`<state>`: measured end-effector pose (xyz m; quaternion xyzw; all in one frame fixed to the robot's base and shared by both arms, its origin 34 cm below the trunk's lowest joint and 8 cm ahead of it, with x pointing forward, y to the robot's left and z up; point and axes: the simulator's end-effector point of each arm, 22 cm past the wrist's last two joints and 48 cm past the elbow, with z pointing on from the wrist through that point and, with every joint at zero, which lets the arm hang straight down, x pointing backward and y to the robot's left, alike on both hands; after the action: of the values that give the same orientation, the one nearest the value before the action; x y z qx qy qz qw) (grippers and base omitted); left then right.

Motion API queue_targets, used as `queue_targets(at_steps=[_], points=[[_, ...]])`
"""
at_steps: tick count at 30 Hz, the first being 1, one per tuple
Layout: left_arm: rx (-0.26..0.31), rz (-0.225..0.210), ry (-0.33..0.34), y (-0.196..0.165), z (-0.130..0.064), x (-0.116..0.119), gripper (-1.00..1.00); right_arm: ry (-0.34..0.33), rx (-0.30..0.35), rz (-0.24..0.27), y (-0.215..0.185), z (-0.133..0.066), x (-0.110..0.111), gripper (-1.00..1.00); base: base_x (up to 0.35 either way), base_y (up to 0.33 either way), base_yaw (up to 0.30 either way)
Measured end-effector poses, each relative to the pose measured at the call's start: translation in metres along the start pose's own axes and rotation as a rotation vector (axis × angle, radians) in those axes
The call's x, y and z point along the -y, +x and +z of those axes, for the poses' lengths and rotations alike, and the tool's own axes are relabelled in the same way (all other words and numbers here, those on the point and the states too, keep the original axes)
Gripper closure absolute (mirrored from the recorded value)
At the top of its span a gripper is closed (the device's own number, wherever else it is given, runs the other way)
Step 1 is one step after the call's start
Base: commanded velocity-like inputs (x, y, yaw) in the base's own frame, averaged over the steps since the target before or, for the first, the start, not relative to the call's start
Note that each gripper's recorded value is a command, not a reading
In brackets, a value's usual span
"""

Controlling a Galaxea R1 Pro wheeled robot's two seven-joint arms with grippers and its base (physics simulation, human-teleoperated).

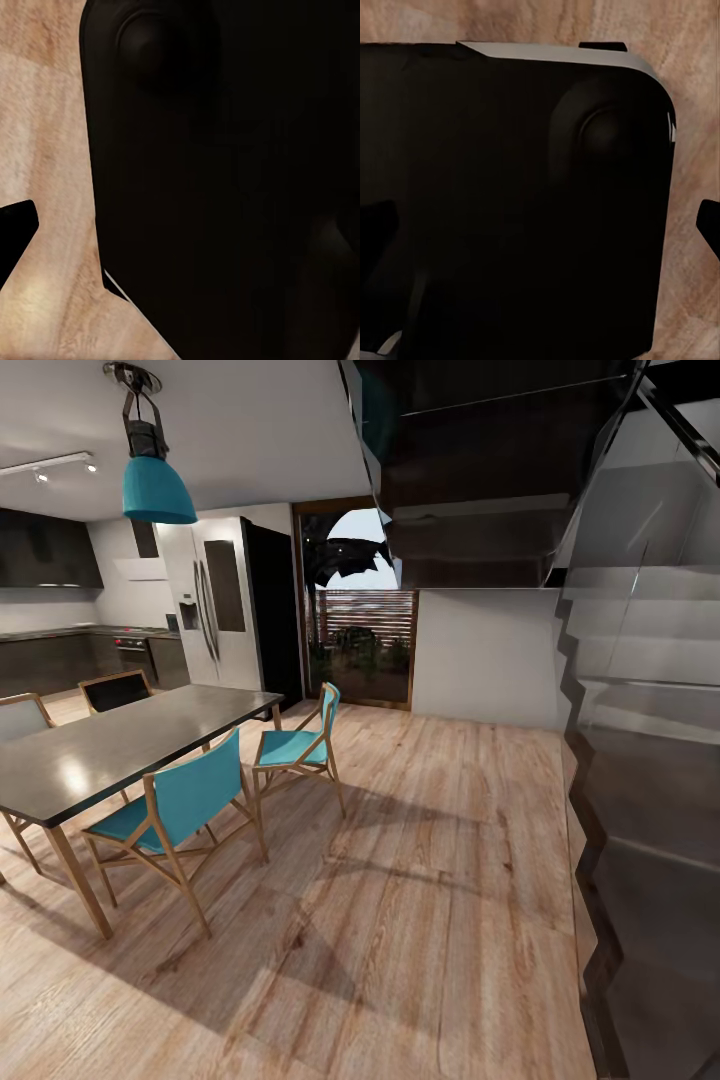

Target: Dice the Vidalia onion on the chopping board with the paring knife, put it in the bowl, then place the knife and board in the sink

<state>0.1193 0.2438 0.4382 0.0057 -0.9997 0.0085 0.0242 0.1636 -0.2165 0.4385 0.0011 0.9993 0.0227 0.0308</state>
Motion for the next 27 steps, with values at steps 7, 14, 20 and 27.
queue_targets(at_steps=[7, 14, 20, 27], points=[[0.002, 0.0, 0.0, -0.001, 0.0, 0.0, -1.0, 0.0, 0.106, 0.0, -0.023, -0.001, -0.001, -1.0, 0.0, 0.0, 0.0], [0.013, 0.0, -0.001, -0.006, 0.0, -0.001, -1.0, -0.002, 0.127, 0.002, -0.028, -0.002, -0.002, -1.0, 0.0, 0.0, 0.0], [0.083, 0.001, -0.001, -0.04, -0.002, -0.001, -1.0, -0.002, 0.175, 0.003, -0.04, -0.003, -0.001, -1.0, 0.0, 0.0, 0.0], [0.232, 0.004, -0.003, -0.11, -0.013, -0.002, -1.0, 0.002, 0.337, 0.001, -0.09, -0.012, 0.001, -1.0, 0.0, 0.0, 0.0]])
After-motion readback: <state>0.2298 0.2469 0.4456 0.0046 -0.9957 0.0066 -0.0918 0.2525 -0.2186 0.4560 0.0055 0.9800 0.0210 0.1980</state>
